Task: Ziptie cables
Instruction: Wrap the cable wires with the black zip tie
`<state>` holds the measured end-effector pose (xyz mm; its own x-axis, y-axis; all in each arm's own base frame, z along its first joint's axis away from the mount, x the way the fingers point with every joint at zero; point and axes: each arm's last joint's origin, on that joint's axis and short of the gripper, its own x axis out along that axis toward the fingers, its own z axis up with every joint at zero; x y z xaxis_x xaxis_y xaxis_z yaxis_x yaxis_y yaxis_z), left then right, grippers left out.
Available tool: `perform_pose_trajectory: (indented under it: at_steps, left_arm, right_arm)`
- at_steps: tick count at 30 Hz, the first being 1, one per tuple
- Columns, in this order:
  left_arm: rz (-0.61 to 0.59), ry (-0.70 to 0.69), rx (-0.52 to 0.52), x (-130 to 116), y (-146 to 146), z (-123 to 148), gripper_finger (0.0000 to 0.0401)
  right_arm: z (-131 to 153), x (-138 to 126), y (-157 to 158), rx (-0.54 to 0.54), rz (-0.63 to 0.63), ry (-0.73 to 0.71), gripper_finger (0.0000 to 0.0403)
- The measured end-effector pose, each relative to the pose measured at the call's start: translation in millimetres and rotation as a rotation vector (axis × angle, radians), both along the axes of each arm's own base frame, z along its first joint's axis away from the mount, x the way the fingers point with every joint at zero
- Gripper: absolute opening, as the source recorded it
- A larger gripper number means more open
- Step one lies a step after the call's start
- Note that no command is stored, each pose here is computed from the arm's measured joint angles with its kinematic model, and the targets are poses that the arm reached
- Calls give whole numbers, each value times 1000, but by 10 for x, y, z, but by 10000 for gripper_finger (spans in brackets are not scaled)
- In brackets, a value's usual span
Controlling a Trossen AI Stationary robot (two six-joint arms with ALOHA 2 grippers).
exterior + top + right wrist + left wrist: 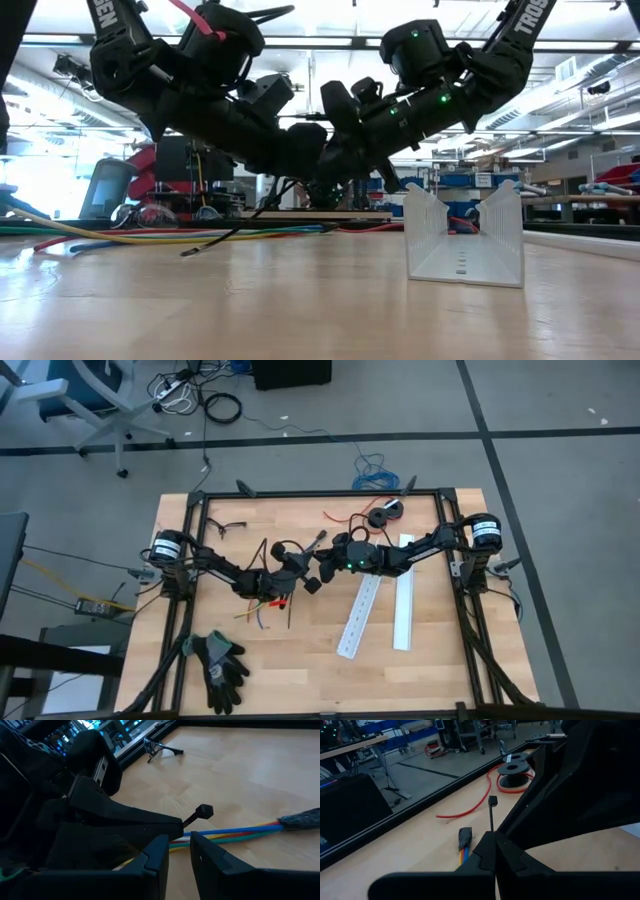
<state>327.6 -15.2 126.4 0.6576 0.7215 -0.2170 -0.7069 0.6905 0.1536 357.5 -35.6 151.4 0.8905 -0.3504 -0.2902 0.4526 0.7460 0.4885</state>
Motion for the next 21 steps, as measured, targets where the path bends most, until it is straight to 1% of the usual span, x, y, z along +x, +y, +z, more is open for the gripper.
perform_pose_trajectory:
  at_steps: [9,13,17,21]
  left_arm:
    - [7,36,4,-15,-11,-37,1]
    - [19,20,-7,-17,-9,-36,1]
    - [29,16,-5,-18,-7,-34,1]
    - [39,-5,-16,-17,-6,-28,1]
  right_arm:
    - [70,15,-26,-21,-36,-54,72]
    - [51,6,-63,-7,-34,-37,72]
    - [2,-8,-70,7,-18,14,72]
    - [-6,-9,-64,30,-4,16,72]
